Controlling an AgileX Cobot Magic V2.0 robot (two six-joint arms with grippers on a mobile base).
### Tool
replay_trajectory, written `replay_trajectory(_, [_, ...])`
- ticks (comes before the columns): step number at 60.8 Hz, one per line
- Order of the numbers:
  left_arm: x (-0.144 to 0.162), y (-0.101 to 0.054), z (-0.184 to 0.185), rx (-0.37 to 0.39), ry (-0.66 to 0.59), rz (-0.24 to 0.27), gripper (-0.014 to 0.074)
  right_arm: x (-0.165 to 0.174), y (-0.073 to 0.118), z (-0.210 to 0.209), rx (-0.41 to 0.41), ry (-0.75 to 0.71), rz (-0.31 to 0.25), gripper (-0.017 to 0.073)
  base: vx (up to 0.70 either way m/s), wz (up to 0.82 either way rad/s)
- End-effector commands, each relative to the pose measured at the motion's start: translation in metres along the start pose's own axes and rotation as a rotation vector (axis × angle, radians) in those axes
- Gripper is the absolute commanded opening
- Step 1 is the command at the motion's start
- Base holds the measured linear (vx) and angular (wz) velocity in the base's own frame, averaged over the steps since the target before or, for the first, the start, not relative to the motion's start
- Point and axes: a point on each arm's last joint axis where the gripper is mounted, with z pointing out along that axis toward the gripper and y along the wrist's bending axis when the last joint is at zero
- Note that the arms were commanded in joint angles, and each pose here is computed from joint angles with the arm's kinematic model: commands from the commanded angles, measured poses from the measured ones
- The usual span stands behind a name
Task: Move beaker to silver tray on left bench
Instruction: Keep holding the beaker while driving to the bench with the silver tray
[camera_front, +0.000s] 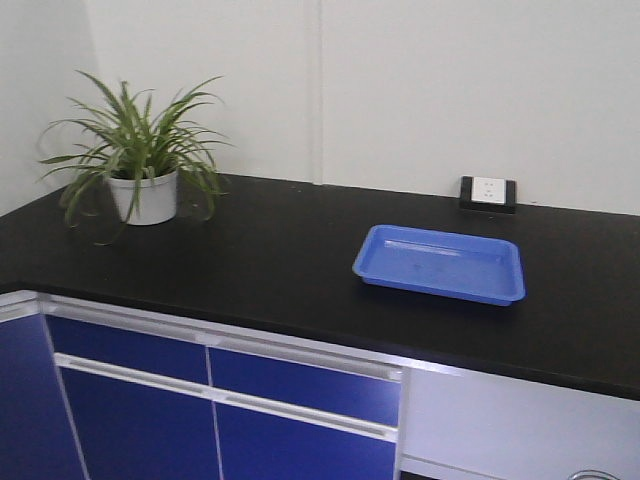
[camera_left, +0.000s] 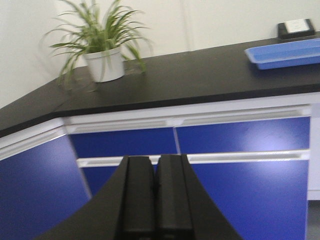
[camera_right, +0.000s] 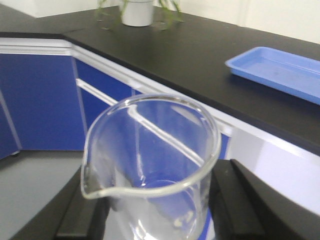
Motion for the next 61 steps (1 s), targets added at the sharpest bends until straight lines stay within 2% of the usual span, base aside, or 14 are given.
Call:
replay_trajectory(1, [-0.0009, -0.001, 0.0003, 0.006, -0.067, -0.011, 0.0001, -0.0166, 0.0021, -0.0018, -0.023, -0.103, -0.023, -0.0012, -0.28, 0.51])
replay_trajectory(61, [-0.0009, -0.001, 0.0003, 0.006, -0.067, -0.011, 0.0001, -0.0166, 0.0021, -0.0018, -0.023, -0.103, -0.023, -0.0012, -0.22, 0.59])
